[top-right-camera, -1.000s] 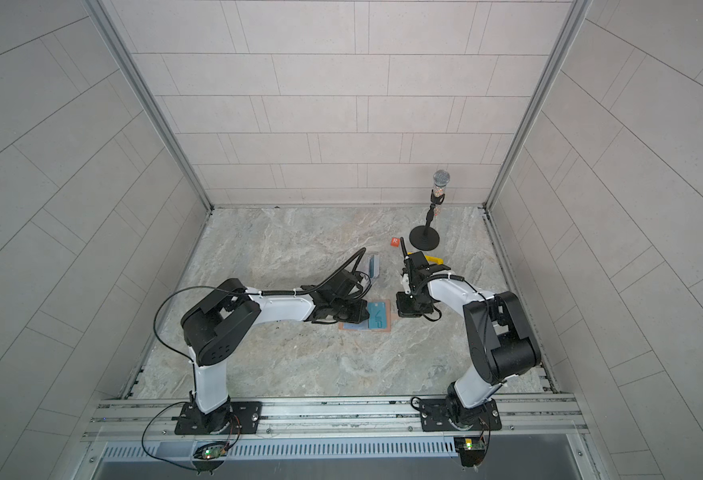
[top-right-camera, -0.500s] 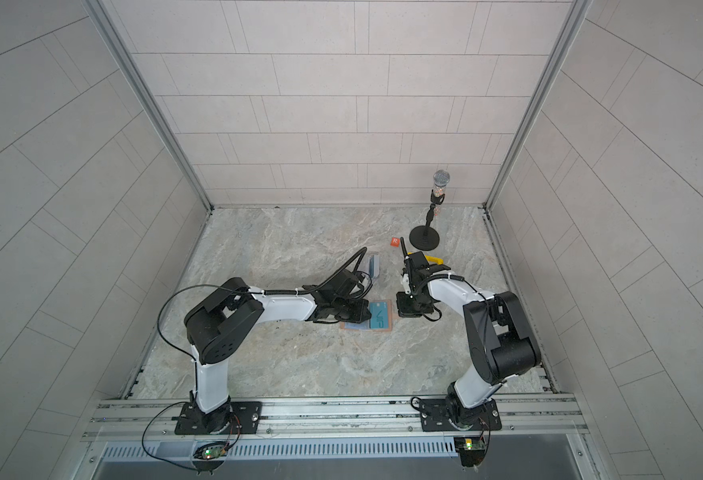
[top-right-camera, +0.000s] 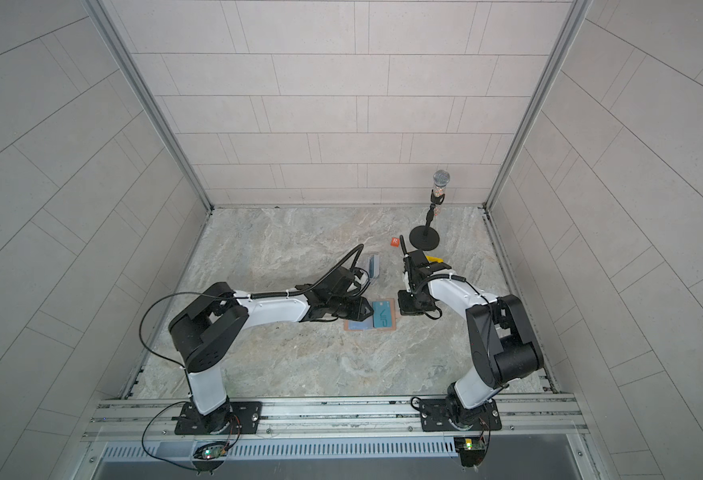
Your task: Put the credit cards into the card holder
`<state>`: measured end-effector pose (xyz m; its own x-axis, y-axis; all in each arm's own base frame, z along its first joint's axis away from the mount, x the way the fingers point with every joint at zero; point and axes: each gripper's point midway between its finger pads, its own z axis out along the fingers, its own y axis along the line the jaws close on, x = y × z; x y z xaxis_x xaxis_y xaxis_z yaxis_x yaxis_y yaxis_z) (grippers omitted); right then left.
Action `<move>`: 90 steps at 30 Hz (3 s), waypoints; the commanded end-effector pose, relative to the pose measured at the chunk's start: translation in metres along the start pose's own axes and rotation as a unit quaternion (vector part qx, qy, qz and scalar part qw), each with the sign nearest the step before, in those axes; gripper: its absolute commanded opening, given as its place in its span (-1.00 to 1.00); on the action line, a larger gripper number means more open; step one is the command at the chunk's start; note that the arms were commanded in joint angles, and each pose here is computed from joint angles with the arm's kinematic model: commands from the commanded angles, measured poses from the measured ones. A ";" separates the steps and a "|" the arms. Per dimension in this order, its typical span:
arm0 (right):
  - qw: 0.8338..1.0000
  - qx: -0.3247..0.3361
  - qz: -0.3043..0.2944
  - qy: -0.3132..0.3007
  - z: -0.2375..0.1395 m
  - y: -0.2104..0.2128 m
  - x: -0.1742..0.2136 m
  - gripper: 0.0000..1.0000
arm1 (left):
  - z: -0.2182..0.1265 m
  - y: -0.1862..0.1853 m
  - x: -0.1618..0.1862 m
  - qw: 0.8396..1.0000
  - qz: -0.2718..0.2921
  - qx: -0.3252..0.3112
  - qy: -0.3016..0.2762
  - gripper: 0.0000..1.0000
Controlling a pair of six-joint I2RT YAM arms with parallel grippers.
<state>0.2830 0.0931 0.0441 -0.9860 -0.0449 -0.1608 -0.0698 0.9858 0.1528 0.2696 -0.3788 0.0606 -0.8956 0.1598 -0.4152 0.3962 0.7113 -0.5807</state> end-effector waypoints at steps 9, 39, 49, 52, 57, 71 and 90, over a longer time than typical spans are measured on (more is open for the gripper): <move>0.998 0.023 -0.013 -0.052 -0.044 -0.001 -0.018 -0.15 | -0.067 0.035 -0.037 0.995 -0.018 -0.059 -0.072 -0.13; 0.995 -0.052 -0.002 -0.085 -0.049 0.079 -0.136 -0.08 | -0.008 0.086 -0.132 0.995 -0.094 -0.029 -0.036 -0.03; 0.997 -0.028 -0.010 -0.070 -0.032 0.083 -0.152 -0.10 | 0.003 0.103 -0.149 0.993 -0.109 -0.019 -0.036 -0.03; 0.997 -0.027 -0.011 -0.065 -0.027 0.084 -0.154 -0.10 | 0.007 0.105 -0.152 0.993 -0.112 -0.016 -0.033 -0.03; 0.998 -0.023 -0.011 -0.059 -0.021 0.085 -0.155 -0.10 | 0.012 0.108 -0.154 0.993 -0.117 -0.010 -0.031 -0.03; 0.999 -0.010 -0.011 -0.050 -0.009 0.081 -0.157 -0.11 | 0.014 0.098 -0.156 0.994 -0.107 0.021 -0.032 -0.04; 0.999 0.005 -0.005 -0.037 0.007 0.075 -0.155 -0.17 | 0.031 0.107 -0.140 0.992 -0.123 0.024 0.000 -0.05</move>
<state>0.4331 0.1754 0.0775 -0.9674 -0.0446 -0.2493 -0.0865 0.9834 0.1595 0.4424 -0.3443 0.0394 -0.9635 -0.0206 -0.2669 0.1783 0.6942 -0.6973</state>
